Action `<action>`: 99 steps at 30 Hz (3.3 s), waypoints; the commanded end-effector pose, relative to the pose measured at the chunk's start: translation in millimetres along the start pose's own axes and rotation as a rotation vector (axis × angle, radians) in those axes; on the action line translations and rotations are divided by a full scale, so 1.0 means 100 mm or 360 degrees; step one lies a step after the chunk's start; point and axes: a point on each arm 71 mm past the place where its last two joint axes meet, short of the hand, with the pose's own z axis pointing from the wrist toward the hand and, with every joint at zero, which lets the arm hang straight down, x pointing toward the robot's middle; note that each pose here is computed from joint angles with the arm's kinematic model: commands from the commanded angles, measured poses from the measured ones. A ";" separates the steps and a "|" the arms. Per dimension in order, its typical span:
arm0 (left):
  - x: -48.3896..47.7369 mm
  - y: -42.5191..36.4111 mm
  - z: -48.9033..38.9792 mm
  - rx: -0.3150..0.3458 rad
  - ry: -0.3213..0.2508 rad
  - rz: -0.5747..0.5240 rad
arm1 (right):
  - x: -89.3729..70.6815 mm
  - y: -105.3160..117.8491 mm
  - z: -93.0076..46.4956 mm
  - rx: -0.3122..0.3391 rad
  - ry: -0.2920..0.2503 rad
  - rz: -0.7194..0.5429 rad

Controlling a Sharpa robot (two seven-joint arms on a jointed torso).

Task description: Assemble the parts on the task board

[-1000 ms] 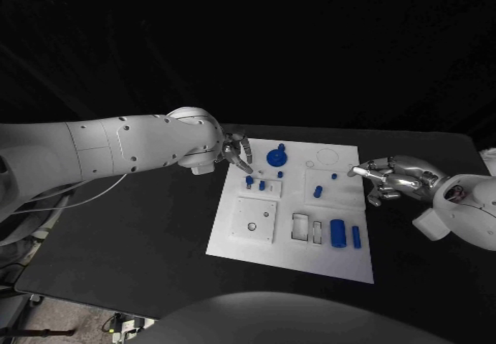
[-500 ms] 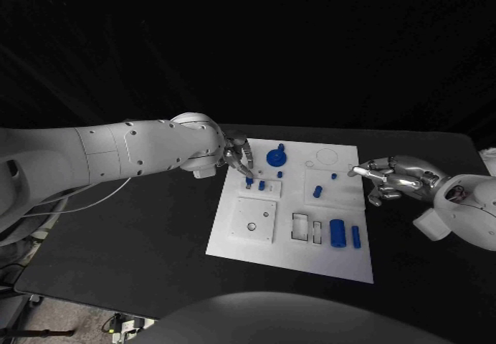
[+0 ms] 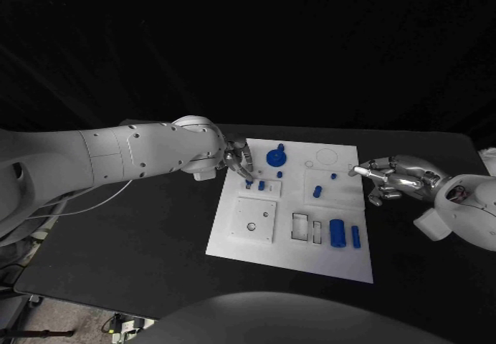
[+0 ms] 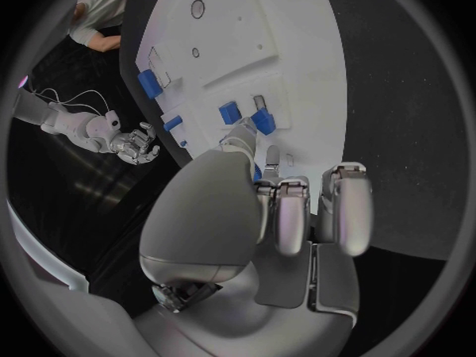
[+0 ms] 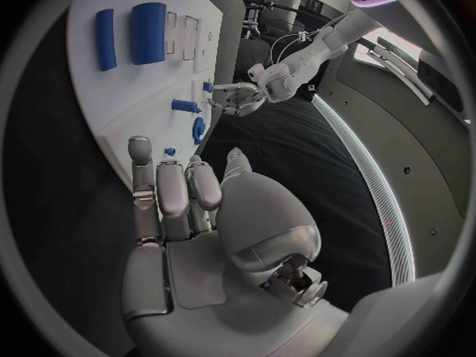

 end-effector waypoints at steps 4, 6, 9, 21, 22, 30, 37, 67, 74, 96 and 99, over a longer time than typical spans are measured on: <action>0.026 0.014 0.008 -0.0005 0.0047 0.0013 | 0.02 0.00 0.00 -0.0017 0.0026 0.0002; 0.028 0.021 0.012 -0.0008 0.0048 0.0013 | 0.02 0.00 0.00 -0.0016 0.0027 0.0002; 0.036 0.036 0.019 -0.0014 0.0050 0.0010 | 0.02 0.00 0.00 -0.0015 0.0029 0.0002; 0.076 0.067 0.054 -0.0016 0.0056 0.0001 | 0.02 -0.01 -0.01 -0.0010 0.0032 0.0005; 0.078 0.066 0.056 -0.0014 0.0057 0.0001 | 0.02 -0.01 -0.01 -0.0010 0.0032 0.0005; 0.095 0.063 0.068 -0.0006 0.0090 -0.0002 | 0.02 -0.02 0.00 -0.0006 0.0036 0.0007; 0.117 0.063 0.072 0.0006 0.0131 0.0002 | 0.02 -0.03 -0.01 -0.0002 0.0039 0.0009; 0.206 0.057 0.098 0.0024 0.0242 0.0034 | 0.05 -0.09 0.00 0.0013 0.0064 0.0031; 0.217 0.053 0.103 0.0028 0.0241 0.0051 | 0.05 -0.10 0.00 0.0014 0.0066 0.0032; 0.198 0.098 0.102 -0.0009 0.0203 0.0069 | 0.07 -0.14 -0.01 0.0031 0.0079 0.0058; 0.196 0.105 0.102 -0.0012 0.0206 0.0066 | 0.08 -0.15 0.00 0.0034 0.0081 0.0065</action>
